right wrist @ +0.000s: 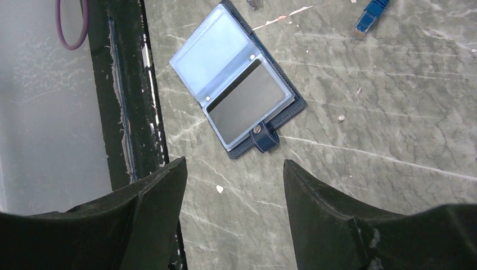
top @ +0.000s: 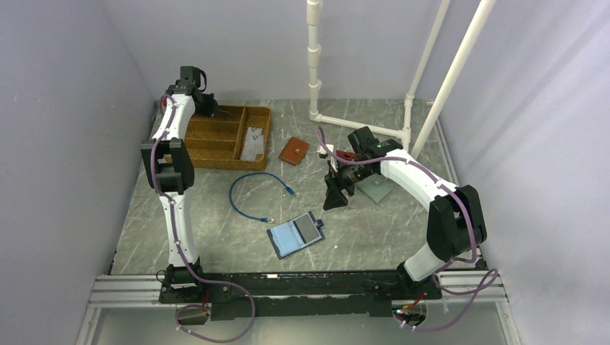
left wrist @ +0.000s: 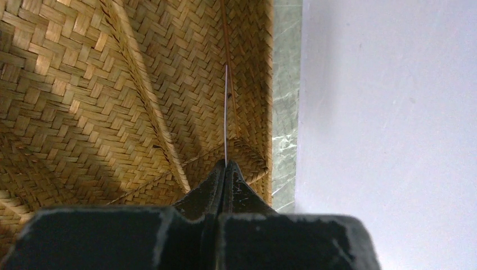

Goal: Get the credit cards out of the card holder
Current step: Place the credit card in the storage box.

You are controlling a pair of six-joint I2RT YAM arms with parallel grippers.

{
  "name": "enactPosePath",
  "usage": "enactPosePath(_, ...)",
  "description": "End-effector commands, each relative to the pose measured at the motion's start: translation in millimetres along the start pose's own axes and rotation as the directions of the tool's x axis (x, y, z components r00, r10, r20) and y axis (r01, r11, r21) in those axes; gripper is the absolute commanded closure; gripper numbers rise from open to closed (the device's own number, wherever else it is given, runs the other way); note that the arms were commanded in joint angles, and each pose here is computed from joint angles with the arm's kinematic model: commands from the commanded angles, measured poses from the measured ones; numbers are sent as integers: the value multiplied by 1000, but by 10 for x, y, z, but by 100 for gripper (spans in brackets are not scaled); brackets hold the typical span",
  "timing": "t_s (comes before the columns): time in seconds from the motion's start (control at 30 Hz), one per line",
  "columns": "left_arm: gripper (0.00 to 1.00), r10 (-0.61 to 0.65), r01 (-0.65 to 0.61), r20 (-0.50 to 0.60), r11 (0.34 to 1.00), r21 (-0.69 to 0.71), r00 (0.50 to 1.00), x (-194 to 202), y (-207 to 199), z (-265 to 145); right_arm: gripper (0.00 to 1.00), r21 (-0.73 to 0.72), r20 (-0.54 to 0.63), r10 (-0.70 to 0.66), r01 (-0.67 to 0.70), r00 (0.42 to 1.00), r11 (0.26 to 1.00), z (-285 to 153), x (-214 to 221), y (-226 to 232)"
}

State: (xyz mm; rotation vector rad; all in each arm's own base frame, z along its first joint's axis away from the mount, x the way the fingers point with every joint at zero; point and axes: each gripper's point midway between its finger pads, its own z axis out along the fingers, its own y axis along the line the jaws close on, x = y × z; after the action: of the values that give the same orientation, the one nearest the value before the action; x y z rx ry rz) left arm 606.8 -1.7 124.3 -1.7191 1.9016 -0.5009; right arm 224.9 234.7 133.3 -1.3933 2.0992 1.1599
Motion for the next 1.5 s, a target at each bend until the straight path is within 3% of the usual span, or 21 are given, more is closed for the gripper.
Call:
enactPosePath(0.0, 100, -38, 38, -21, 999, 5, 999, 23, -42, -13, 34, -15, 6, -19, 19, 1000, 1000, 10, -4, 32)
enactPosePath(0.23, 95, -49, 49, -27, 999, -20, 998, 15, 26, 97, 34, -16, 6, -18, 18, 1000, 1000, 12, -5, 32)
enactPosePath(0.47, 72, -24, 24, -16, 999, 34, 1000, -67, -120, 82, 34, -13, 4, -18, 18, 1000, 1000, 10, 3, 25)
enactPosePath(0.53, 64, -4, 4, -7, 998, 68, 1000, -103, -209, 14, 34, -12, 2, -19, 20, 1000, 1000, 12, 6, 24)
enactPosePath(0.73, 61, 75, -80, 35, 982, 172, 997, -242, -475, -337, 34, 3, -2, -29, 29, 1000, 1000, -5, 6, 12)
enactPosePath(0.93, 54, 263, -270, 64, 925, 267, 963, -235, -498, -886, 34, 5, 3, -82, 82, 997, 997, -63, -10, 65)
enactPosePath(1.07, 38, 443, -423, 42, 817, 393, 895, 20, -256, -1215, 34, -19, 23, -136, 137, 990, 990, -106, -28, 172)
enactPosePath(1.23, 18, 658, -518, -6, 598, 611, 753, 533, 250, -1744, 33, -18, 35, -200, 200, 979, 980, -148, -12, 239)
enactPosePath(1.4, 14, 796, -556, -89, 493, 669, 598, 1066, 1051, -2110, 33, -14, 53, -248, 249, 967, 968, -131, 36, 255)
enactPosePath(1.47, 12, 849, -602, -64, 423, 677, 525, 1311, 1315, -2312, 33, -28, 54, -260, 261, 964, 965, -102, 69, 258)
